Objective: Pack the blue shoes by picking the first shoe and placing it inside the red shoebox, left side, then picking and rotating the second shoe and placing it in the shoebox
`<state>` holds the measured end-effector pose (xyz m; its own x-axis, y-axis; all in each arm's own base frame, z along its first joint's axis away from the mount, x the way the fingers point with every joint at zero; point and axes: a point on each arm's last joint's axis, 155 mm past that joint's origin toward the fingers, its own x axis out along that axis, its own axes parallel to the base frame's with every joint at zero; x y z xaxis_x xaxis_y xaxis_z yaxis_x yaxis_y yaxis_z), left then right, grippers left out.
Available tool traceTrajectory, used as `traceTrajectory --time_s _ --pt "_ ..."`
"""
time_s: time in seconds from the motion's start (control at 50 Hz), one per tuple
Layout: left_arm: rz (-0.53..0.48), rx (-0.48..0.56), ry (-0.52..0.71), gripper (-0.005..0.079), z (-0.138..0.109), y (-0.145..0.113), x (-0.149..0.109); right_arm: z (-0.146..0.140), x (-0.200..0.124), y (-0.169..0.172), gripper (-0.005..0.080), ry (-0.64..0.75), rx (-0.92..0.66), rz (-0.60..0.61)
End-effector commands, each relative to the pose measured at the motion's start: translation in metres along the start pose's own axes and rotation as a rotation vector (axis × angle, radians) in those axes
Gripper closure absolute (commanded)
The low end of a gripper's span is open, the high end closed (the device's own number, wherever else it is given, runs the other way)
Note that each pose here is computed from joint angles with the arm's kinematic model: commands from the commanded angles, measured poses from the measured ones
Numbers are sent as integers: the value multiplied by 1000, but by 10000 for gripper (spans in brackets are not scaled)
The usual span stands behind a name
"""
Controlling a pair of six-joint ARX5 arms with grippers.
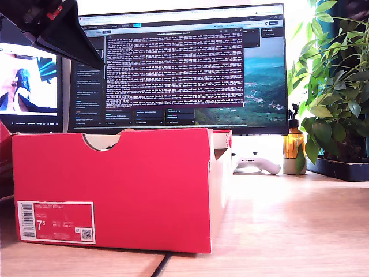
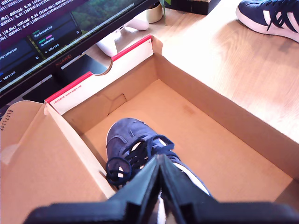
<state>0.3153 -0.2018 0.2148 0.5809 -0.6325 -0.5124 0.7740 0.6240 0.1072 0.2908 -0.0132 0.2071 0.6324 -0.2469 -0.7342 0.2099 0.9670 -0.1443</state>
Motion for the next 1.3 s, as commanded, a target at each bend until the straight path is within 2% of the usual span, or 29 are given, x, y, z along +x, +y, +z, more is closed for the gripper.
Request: traceTrajectory --time_s 0.0,0.14,0.44,0.52,0.62,0.72,0.9,1.1,1.28 --pt "-2 -5 -3 761 0 0 0 -9 7 0 572 18 14 0" --pt "-2 -5 -4 761 0 0 0 -15 8 -2 572 37 36 8" --pt "-2 -5 -4 761 0 0 0 -46 17 -38 572 163 121 -87" --pt "-2 -5 -4 761 0 0 0 -46 19 -47 572 166 231 -113" --pt "-2 -5 -4 761 0 0 0 -33 21 -42 573 116 412 -80" --pt "-2 -5 -4 761 0 0 0 -24 23 -30 573 92 694 -23" --pt "-7 -11 11 761 -4 -1 0 -37 20 -13 573 183 1043 10" --pt "-15 -21 33 761 -9 -4 0 -58 15 -3 572 295 1189 -3" --pt "-15 -21 33 761 -9 -4 0 -60 13 0 573 317 1190 8"
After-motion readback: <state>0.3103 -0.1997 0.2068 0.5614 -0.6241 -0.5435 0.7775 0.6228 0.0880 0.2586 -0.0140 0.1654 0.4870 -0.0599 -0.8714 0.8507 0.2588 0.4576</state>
